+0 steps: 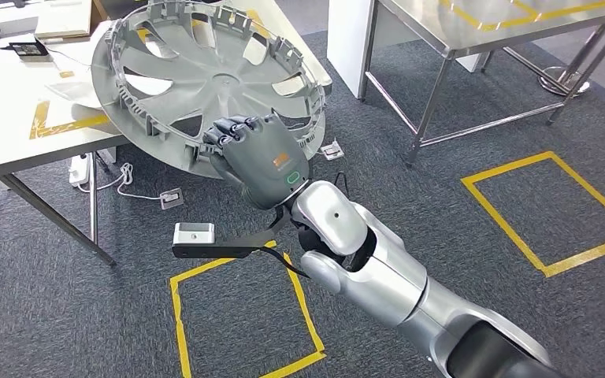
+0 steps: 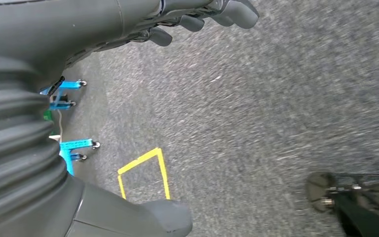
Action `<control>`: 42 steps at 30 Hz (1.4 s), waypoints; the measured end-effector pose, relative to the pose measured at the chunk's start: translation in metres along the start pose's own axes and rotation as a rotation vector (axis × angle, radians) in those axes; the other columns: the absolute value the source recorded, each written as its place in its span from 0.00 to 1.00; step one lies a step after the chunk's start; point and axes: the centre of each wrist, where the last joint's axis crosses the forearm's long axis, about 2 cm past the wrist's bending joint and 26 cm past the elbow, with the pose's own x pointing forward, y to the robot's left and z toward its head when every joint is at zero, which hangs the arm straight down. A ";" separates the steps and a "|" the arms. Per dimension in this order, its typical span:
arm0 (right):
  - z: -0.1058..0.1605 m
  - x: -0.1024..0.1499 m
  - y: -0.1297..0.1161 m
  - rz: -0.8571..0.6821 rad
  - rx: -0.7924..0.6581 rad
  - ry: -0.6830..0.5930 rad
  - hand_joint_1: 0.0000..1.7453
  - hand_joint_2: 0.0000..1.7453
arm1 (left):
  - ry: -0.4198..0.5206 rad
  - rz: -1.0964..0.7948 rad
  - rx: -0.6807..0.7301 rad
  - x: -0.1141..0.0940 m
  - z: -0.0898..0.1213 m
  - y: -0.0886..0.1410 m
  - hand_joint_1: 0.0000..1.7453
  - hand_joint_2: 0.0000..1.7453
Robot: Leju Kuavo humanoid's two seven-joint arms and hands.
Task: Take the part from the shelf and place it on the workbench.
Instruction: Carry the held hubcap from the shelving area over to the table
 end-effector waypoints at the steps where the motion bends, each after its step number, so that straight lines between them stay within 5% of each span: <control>1: 0.000 0.000 0.000 0.001 -0.002 0.000 1.00 1.00 | -0.001 0.000 0.001 0.000 0.000 0.000 0.00 1.00; 42: -0.003 -0.004 -0.001 -0.039 -0.009 -0.029 1.00 1.00 | 0.015 0.022 0.011 -0.002 0.000 -0.002 0.00 1.00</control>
